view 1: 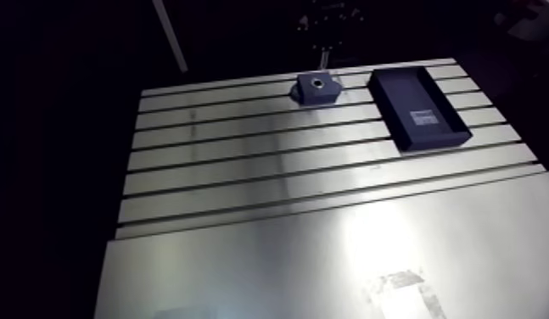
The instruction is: Pick up the bearing and press it into the housing until flush.
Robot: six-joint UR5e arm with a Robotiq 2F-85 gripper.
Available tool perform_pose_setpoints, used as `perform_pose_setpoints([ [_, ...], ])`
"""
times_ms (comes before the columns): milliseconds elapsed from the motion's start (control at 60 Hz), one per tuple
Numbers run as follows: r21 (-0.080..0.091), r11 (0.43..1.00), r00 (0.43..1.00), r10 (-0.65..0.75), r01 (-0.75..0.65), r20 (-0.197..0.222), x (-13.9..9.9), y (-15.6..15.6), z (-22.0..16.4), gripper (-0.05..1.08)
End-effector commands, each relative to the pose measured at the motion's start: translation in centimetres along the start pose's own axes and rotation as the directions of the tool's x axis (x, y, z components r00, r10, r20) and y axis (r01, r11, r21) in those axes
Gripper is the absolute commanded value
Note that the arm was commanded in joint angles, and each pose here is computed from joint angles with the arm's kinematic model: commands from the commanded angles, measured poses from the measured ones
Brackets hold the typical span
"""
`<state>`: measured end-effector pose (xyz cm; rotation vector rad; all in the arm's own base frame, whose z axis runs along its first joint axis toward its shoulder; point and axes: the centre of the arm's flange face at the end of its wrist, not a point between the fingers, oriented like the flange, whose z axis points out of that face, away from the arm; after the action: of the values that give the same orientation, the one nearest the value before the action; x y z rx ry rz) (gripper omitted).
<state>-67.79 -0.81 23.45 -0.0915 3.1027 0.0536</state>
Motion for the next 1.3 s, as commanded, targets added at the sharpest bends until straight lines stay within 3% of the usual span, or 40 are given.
perform_pose_setpoints([
  [17, 0.013, 1.000, 0.998, -0.005, 0.004, 0.057, -1.1, -0.3, -1.4, 0.05],
  [67, 0.024, 1.000, 0.997, -0.005, 0.003, 0.083, -1.6, -0.5, -1.8, 0.00],
  [117, 0.021, 1.000, 0.997, -0.005, 0.003, 0.081, -1.8, -0.5, -2.6, 0.00],
  [367, 0.014, 1.000, 0.999, 0.000, 0.000, 0.050, -4.2, -0.7, -9.7, 0.00],
  [633, 0.006, 1.000, 1.000, 0.014, -0.014, 0.009, -8.9, -1.4, -18.1, 0.00],
  [783, 0.012, 1.000, 1.000, 0.015, -0.015, 0.027, -10.9, -1.8, -19.9, 0.00],
  [1117, 0.019, 1.000, 0.999, 0.023, -0.023, -0.030, -15.2, -2.7, -25.1, 0.00],
  [1300, 0.019, 0.999, 0.998, 0.037, -0.036, -0.042, -16.1, -2.8, -25.6, 0.00],
])
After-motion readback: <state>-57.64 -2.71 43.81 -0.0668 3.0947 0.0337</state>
